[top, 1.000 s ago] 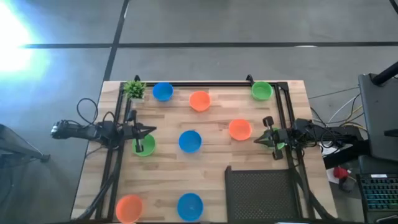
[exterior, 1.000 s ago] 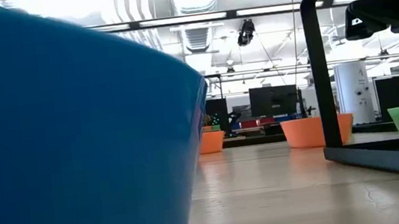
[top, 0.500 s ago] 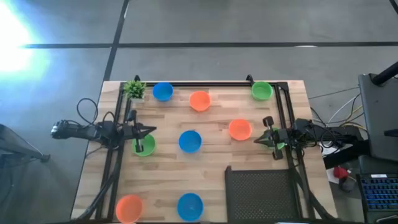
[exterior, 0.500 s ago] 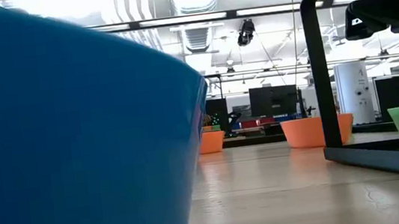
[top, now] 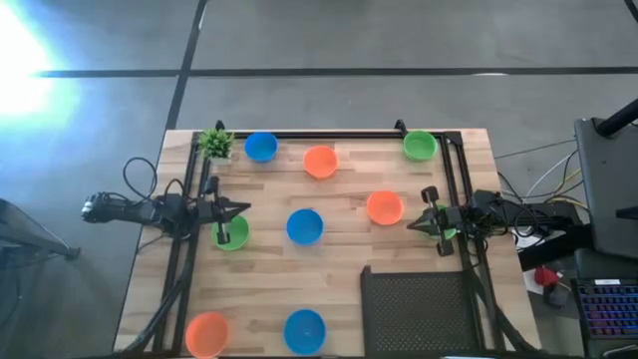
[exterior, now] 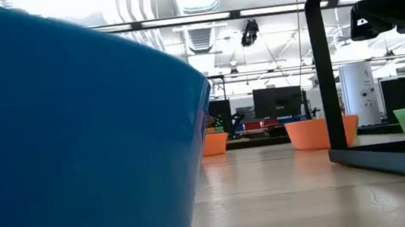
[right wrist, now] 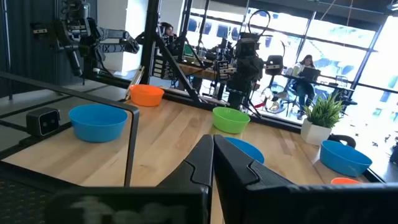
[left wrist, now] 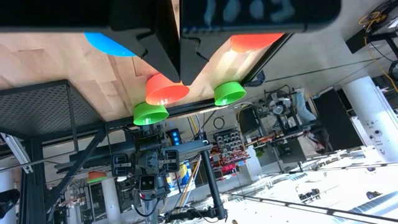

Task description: Pick & Place Mini bowls

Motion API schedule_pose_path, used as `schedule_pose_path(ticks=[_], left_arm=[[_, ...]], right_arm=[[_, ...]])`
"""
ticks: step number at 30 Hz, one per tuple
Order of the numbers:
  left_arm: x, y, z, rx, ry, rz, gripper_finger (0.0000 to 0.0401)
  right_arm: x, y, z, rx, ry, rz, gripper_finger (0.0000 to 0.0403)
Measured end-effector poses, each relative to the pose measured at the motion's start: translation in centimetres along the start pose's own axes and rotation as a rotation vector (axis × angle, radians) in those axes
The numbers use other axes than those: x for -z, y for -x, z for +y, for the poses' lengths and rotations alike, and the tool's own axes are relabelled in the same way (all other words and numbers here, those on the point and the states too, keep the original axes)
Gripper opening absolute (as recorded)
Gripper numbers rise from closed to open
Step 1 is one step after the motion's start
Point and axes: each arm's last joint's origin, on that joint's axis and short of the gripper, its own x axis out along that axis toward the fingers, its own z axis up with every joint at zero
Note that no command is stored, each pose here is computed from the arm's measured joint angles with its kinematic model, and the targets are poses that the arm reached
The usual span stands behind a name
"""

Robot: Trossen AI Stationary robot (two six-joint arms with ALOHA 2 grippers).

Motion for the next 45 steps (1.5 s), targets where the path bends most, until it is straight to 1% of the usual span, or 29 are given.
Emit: schedule_pose_path(ticks=[27, 32, 38, 45], left_arm=[[0.0, 0.0, 0.0, 0.0, 0.0, 0.0, 0.0], [0.0, 0.0, 0.0, 0.0, 0.0, 0.0, 0.0], [0.0, 0.0, 0.0, 0.0, 0.0, 0.0, 0.0], [0.0, 0.0, 0.0, 0.0, 0.0, 0.0, 0.0]], right_arm=[[0.0, 0.0, 0.0, 0.0, 0.0, 0.0, 0.0008], [0.01, 0.0, 0.0, -0.001, -0.031, 0.0, 0.0008], [-0.02, 0.0, 0.0, -0.001, 0.033, -0.002, 0.0008], [-0.03, 0.0, 0.0, -0.001, 0.004, -0.003, 0.0008]])
